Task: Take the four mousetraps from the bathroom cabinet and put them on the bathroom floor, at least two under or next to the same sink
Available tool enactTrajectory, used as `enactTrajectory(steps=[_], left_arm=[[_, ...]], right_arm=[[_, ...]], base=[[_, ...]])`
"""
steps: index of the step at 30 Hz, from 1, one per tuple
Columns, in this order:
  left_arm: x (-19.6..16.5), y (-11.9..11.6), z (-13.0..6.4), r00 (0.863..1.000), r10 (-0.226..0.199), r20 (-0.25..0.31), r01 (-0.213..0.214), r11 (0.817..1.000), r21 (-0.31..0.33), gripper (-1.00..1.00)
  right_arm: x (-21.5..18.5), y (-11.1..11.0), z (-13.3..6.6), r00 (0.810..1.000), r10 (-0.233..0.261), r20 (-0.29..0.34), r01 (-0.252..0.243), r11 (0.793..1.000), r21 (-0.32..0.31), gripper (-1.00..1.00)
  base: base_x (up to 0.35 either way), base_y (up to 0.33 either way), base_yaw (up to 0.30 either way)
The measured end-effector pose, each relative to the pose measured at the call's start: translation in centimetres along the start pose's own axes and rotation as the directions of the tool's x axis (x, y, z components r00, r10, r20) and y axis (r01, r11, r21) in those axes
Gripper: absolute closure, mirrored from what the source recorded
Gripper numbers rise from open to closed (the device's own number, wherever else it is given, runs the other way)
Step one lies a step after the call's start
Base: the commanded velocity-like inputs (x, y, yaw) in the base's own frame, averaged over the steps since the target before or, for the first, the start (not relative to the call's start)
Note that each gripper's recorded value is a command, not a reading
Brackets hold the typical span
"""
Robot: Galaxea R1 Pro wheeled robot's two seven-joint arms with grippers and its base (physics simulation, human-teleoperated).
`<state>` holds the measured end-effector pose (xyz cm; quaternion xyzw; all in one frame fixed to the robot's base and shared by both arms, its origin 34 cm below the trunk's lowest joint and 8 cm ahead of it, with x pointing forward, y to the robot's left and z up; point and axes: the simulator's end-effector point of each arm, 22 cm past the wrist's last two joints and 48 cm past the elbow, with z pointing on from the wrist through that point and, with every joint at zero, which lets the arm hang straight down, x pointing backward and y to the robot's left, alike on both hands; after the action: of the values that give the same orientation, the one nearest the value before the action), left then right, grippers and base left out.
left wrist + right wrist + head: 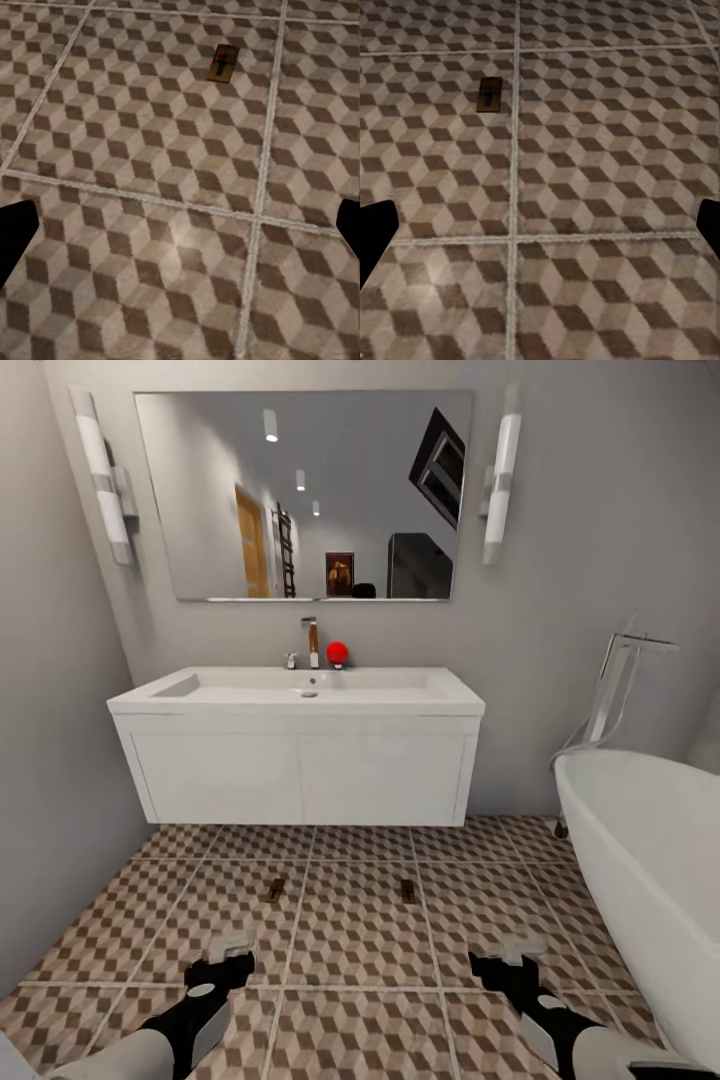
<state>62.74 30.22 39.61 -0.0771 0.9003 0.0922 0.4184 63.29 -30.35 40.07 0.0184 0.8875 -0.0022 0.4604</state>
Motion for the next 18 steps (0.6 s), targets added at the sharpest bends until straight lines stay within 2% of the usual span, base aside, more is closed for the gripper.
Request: enactTrajectory(steps=[1, 3, 10, 15, 18], left_arm=[[1.5, 0.7, -0.2, 0.999, 0.009, -0.034, -0.010, 1.000, -0.013, -1.00], [2.8, 1.5, -0.5, 0.998, 0.019, -0.068, -0.021, 0.999, -0.026, -1.00], [6.2, 5.0, -2.0, 0.987, 0.044, -0.157, -0.056, 0.996, -0.072, -1.00], [8.6, 6.3, -3.3, 0.978, 0.053, -0.201, -0.068, 0.995, -0.069, -1.00], [10.8, 6.7, -4.5, 0.971, 0.040, -0.236, -0.056, 0.997, -0.060, -1.00]], right_arm=[[0.6, -0.1, -0.2, 1.000, 0.001, -0.018, -0.001, 1.000, 0.002, -1.00], [0.8, -0.2, -0.6, 1.000, 0.001, -0.031, -0.001, 1.000, 0.003, -1.00], [3.4, -0.7, -2.3, 0.996, 0.001, -0.092, 0.001, 1.000, 0.014, -1.00], [5.5, -1.3, -3.8, 0.991, -0.001, -0.136, 0.005, 1.000, 0.028, -1.00], [7.1, -1.8, -4.9, 0.986, -0.008, -0.168, 0.016, 0.999, 0.044, -1.00]], base=[[0.000, 0.000, 0.000], [0.000, 0.000, 0.000], [0.000, 0.000, 0.000], [0.000, 0.000, 0.000], [0.000, 0.000, 0.000]])
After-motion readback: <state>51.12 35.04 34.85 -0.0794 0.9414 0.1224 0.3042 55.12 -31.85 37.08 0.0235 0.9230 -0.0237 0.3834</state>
